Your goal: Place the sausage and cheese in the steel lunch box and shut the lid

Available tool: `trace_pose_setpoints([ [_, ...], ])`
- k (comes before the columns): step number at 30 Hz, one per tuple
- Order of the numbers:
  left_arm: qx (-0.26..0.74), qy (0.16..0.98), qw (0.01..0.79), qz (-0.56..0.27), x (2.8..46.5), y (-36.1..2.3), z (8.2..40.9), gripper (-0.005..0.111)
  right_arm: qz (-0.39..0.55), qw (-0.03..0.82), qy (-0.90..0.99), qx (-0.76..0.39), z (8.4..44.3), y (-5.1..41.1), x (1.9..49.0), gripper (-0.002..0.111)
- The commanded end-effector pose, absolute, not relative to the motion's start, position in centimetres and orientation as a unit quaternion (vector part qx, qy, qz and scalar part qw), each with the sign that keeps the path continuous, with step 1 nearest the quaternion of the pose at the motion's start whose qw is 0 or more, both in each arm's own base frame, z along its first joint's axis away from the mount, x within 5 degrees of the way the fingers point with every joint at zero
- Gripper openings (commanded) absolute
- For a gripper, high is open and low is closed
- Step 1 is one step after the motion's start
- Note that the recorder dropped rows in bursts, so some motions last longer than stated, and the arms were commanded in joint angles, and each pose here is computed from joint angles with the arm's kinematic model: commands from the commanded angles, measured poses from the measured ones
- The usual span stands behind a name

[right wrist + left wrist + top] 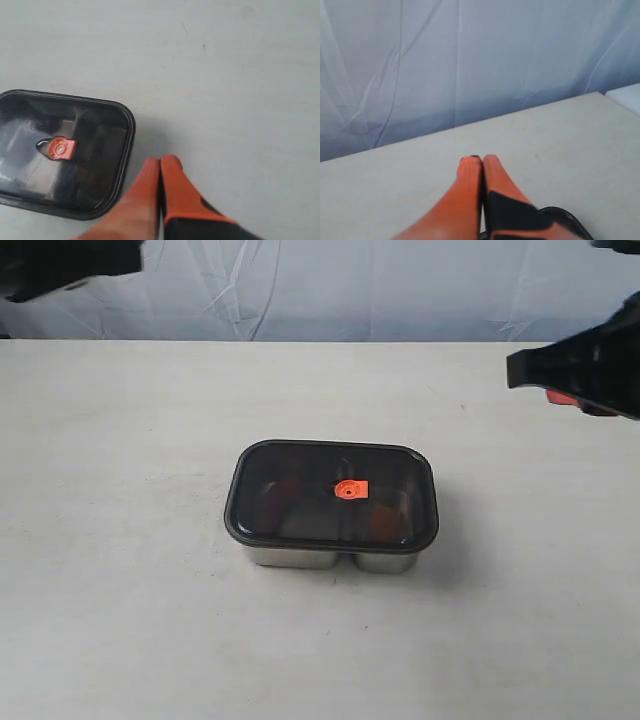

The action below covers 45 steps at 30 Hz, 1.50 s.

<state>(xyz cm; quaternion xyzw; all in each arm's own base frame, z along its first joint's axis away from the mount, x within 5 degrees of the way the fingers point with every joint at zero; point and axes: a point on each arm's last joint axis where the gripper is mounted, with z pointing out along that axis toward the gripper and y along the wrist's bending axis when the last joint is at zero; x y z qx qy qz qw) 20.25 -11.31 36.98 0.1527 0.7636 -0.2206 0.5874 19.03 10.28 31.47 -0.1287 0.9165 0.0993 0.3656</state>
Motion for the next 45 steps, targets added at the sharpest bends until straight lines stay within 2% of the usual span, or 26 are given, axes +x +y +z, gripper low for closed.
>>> trace_pose_setpoints([
  [1, 0.146, 0.745, 0.608, -0.231, 16.1, -9.2, 36.6, 0.0, 0.115, 0.378, 0.91, -0.125, 30.8, 8.6, 15.9, 0.0],
  [3, 0.143, 0.736, 0.618, -0.237, 13.3, -7.7, 35.2, 0.0, 0.127, 0.401, 0.899, -0.124, 29.9, 7.7, 14.2, 0.0],
  [6, 0.162, 0.732, 0.622, -0.226, 10.9, -6.5, 33.3, 0.0, 0.138, 0.381, 0.907, -0.114, 28.6, 6.8, 12.4, 0.0],
  [13, 0.229, 0.702, 0.658, -0.148, 9.1, -5.3, 33.5, 0.0, 0.138, 0.376, 0.909, -0.112, 28.5, 6.4, 11.7, 0.0],
  [15, 0.231, 0.702, 0.658, -0.145, 9.1, -5.3, 33.5, 0.0, 0.151, 0.413, 0.892, -0.105, 28.3, 5.8, 11.0, 0.0],
  [19, 0.232, 0.703, 0.656, -0.145, 9.1, -5.3, 33.5, 0.0, 0.076, 0.58, 0.806, -0.091, 26.4, 2.6, 9.9, 0.0],
  [23, 0.232, 0.703, 0.656, -0.145, 9.1, -5.3, 33.5, 0.0, 0.048, 0.626, 0.778, -0.021, 23.9, 0.8, 8.1, 0.0],
  [29, 0.232, 0.703, 0.656, -0.145, 9.1, -5.3, 33.5, 0.0, -0.003, 0.61, 0.791, 0.049, 21.5, -0.7, 5.1, 0.0],
  [34, 0.232, 0.703, 0.656, -0.145, 9.1, -5.3, 33.5, 0.0, -0.024, 0.62, 0.78, 0.079, 21.5, -1.1, 4.6, 0.0],
  [42, 0.232, 0.703, 0.656, -0.145, 9.1, -5.3, 33.5, 0.0, -0.042, 0.6, 0.796, 0.064, 18.3, -1.1, 5.2, 0.0],
  [45, 0.232, 0.703, 0.656, -0.145, 9.1, -5.3, 33.5, 0.0, -0.038, 0.607, 0.792, 0.063, 18.1, -1.1, 5.2, 0.0],
])
